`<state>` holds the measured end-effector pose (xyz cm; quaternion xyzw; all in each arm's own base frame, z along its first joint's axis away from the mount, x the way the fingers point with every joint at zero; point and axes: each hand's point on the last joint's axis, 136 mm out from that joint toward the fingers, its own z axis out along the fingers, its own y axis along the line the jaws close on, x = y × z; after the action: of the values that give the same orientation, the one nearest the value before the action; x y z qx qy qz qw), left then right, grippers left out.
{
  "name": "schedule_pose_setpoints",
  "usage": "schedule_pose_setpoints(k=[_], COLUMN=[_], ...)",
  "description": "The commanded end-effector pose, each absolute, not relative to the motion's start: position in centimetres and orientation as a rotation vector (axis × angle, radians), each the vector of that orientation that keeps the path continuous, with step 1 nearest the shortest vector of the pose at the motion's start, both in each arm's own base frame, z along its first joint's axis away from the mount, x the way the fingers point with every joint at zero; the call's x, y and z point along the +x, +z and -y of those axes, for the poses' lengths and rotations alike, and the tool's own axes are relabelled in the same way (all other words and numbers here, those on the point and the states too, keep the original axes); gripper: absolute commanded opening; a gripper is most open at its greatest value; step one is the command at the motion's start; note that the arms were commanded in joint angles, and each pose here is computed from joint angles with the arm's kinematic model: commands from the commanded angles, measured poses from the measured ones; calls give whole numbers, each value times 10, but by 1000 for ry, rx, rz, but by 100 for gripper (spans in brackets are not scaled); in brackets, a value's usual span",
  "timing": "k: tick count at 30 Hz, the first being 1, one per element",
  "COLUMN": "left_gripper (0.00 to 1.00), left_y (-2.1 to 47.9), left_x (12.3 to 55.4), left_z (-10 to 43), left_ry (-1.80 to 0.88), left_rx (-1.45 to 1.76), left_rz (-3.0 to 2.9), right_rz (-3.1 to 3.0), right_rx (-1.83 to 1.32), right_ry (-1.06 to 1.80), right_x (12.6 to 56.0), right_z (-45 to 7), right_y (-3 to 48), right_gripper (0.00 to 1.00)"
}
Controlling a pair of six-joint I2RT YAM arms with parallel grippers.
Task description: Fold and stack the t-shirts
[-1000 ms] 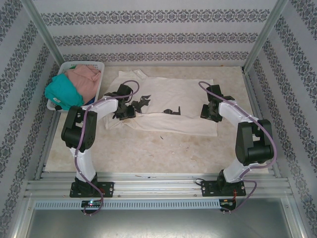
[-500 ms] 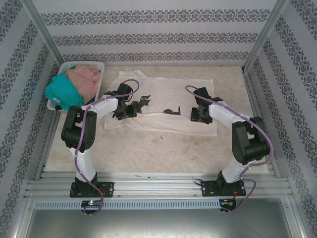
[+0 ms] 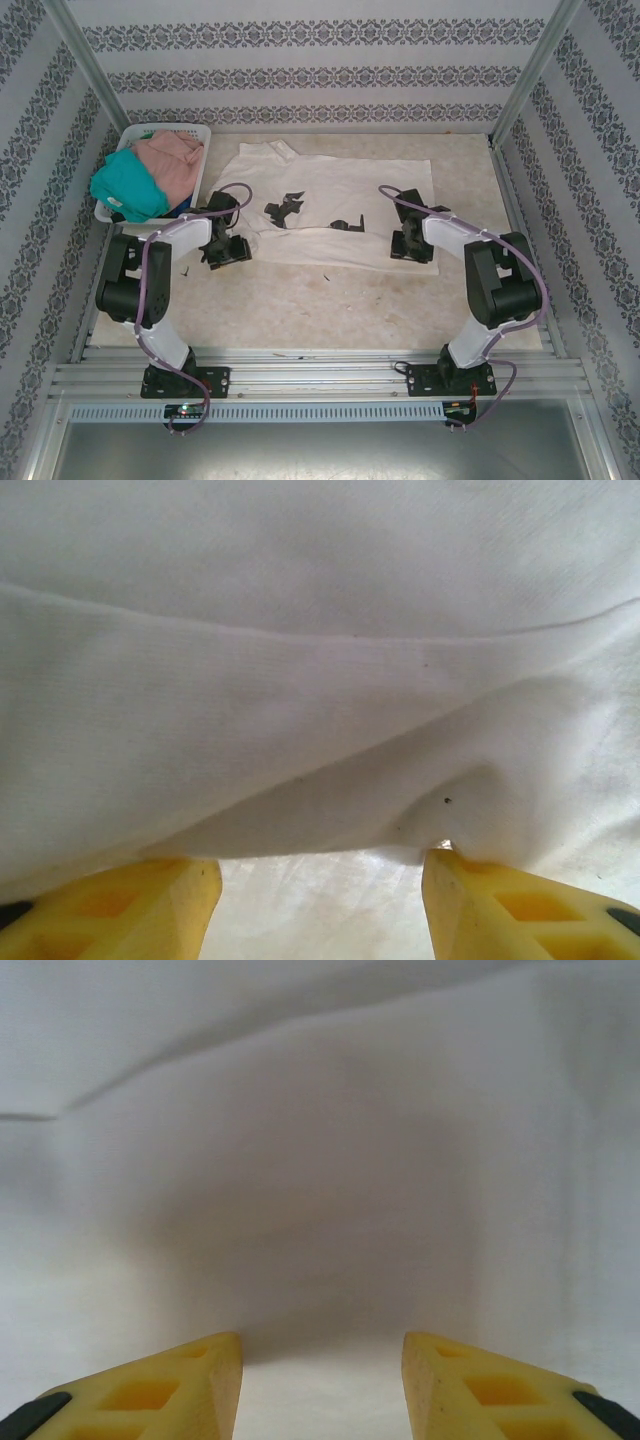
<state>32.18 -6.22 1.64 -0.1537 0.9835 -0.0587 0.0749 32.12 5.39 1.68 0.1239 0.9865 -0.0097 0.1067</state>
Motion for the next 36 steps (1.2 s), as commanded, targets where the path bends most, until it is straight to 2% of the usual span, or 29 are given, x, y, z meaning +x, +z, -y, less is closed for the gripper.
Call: schedule_pose_setpoints(k=[1, 8, 14, 18, 21, 24, 36], left_gripper=[58, 54, 54, 55, 54, 48, 44], left_y=[3, 17, 64, 82, 72, 51, 16], left_x=[309, 279, 304, 335, 355, 359, 329], left_z=[29, 2, 16, 33, 39, 33, -24], left_ry=[-4, 89, -72, -204, -234, -166, 121], left_rx=[-504, -620, -587, -552, -532, -537, -672], left_rz=[-2980, -2957, -2830, -2762, -2766, -2834, -2926], right_rz=[-2891, -2876, -2831, -2794, -2812, -2824, -2881], right_rx=[434, 480, 433, 333, 310, 314, 497], right_ry=[-36, -37, -34, 6, 8, 3, 36], right_x=[315, 315, 320, 327, 331, 330, 315], right_z=[-39, -23, -31, -55, -63, -64, -35], right_y=[20, 23, 39, 49, 46, 43, 16], right_gripper=[47, 48, 47, 48, 48, 48, 48])
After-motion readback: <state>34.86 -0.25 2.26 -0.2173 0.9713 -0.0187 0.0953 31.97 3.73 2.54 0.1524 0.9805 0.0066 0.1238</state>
